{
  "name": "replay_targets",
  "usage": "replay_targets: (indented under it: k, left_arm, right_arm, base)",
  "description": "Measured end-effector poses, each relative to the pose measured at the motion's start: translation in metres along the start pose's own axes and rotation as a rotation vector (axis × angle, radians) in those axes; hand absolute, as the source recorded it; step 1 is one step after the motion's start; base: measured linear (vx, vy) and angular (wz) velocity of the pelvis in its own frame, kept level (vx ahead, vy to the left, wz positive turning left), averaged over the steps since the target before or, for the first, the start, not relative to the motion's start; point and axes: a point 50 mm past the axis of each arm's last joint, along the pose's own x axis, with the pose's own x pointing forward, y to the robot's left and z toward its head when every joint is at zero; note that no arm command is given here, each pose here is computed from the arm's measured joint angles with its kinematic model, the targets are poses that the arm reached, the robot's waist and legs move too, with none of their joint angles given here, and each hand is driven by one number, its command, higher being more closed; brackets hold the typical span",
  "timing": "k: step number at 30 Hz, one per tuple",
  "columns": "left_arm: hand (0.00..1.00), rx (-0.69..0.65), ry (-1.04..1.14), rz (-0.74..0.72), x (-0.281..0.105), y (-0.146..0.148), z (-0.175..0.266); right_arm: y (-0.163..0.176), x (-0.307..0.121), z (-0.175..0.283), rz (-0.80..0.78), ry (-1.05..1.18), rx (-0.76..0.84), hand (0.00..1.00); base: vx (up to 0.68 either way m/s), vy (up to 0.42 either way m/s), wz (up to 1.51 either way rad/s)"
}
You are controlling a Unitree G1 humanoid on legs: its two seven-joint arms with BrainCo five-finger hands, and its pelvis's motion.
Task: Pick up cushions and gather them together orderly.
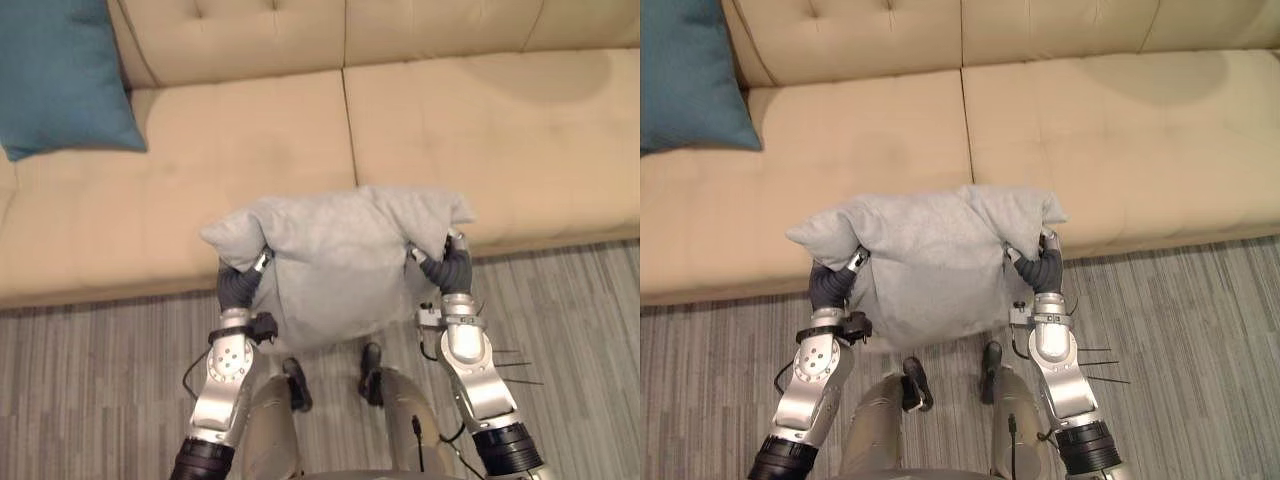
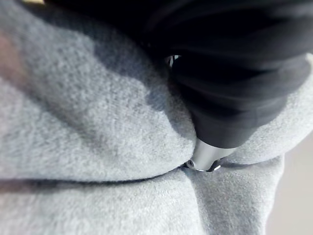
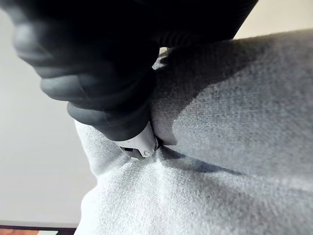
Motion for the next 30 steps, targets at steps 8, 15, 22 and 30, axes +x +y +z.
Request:
replay_targets:
  k: [8, 15, 22, 30]
  left_arm:
    - [1.00, 0.020, 0.092, -0.036, -0.020, 0.004, -0.018]
    - [1.00, 0.037, 0.086, -0.084, -0.017, -0.002, -0.017]
    - [1.00, -0.014, 0.100, -0.130, -0.009, -0.023, -0.022]
    - [1.00, -0.021, 0.056, -0.221, 0.002, -0.040, -0.013]
  right_arm:
    - [-0.006, -0.001, -0.020, -0.001, 0.082, -0.036, 1.00]
    - [-0.018, -0.002, -0.028, -0.039, 0.126, -0.071, 1.00]
    - [-0.039, 0.001, -0.013, -0.086, 0.066, -0.128, 1.00]
    - [-0.054, 0.004, -0.003, -0.155, 0.016, -0.134, 1.00]
  base:
    - [0.08, 0.049, -0.04]
    - [0.21, -0.074, 0.51]
    - [0.48, -0.226, 0.26]
    - [0.27, 0.068, -0.19]
